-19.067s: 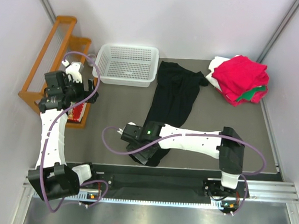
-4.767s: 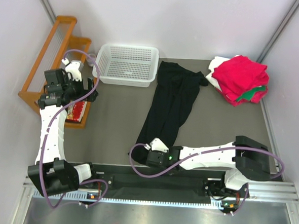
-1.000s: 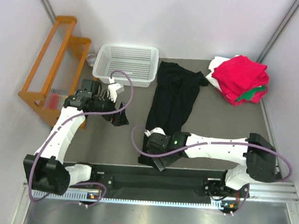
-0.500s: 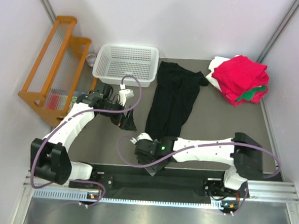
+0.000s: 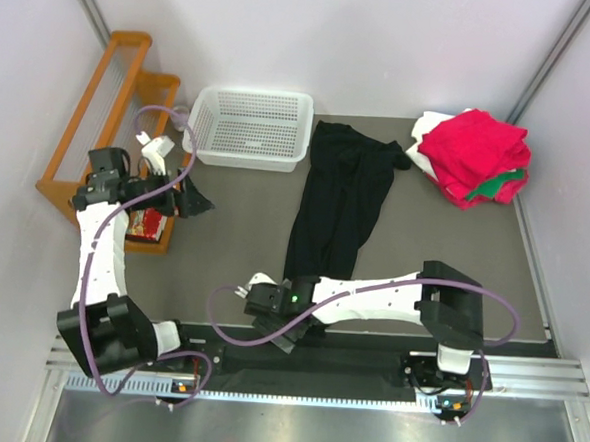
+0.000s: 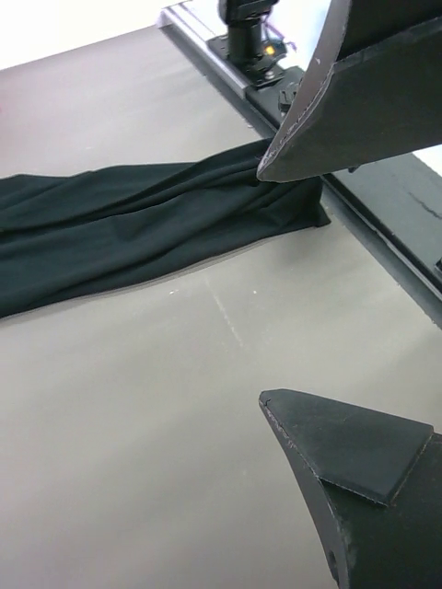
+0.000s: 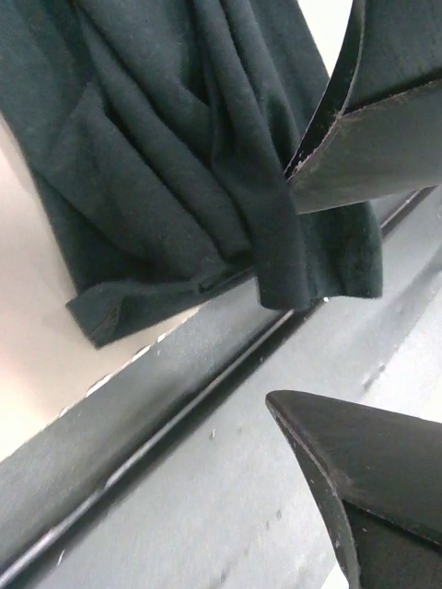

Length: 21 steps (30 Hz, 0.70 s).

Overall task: Fold and stack the t-shirts
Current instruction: Fold the tshirt

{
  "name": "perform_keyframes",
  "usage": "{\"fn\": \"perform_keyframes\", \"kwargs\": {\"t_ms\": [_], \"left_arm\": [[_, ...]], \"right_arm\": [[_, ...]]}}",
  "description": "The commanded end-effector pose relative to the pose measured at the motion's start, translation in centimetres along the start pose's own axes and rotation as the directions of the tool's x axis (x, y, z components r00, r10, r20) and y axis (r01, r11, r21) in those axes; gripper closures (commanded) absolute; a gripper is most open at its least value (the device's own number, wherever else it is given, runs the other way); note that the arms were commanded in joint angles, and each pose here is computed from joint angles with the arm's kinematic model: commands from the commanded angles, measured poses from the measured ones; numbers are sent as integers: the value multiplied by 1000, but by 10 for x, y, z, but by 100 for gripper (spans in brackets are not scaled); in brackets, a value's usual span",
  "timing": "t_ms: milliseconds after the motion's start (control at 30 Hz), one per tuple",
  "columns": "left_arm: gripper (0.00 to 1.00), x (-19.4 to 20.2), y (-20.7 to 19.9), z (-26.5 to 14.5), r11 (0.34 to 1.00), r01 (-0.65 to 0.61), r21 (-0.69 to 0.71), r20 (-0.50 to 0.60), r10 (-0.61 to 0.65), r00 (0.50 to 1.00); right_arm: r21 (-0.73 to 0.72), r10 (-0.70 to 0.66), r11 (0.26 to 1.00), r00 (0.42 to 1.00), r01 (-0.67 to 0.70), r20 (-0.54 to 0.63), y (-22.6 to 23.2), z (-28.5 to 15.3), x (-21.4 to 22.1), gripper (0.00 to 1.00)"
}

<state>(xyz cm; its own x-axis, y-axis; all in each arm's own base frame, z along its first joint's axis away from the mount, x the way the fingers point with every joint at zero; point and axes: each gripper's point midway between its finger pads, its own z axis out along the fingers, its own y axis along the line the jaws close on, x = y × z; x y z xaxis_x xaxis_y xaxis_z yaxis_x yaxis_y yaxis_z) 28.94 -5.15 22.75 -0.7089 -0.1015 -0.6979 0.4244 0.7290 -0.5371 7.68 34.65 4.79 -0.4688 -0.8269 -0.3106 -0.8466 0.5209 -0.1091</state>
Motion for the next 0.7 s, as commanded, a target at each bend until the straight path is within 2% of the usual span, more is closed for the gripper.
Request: {"fn": "perform_keyframes", "kwargs": {"t_ms": [0, 200, 433, 667], "left_arm": [[1, -28, -19, -32, 994, -109, -2, 120, 109, 987], [1, -20, -22, -44, 996, -81, 28, 119, 77, 990], [1, -9, -15, -49, 997, -70, 11, 120, 69, 990], [1, -17, -16, -54, 997, -76, 9, 132, 74, 988]], "right_arm": [[17, 5, 1000, 1000, -5, 0, -14, 5, 5, 23], [19, 74, 997, 997, -74, -33, -38, 24, 12, 23], [37, 165, 986, 986, -165, 10, -76, 31, -20, 23], [21, 143, 989, 990, -143, 5, -59, 40, -29, 23]]}}
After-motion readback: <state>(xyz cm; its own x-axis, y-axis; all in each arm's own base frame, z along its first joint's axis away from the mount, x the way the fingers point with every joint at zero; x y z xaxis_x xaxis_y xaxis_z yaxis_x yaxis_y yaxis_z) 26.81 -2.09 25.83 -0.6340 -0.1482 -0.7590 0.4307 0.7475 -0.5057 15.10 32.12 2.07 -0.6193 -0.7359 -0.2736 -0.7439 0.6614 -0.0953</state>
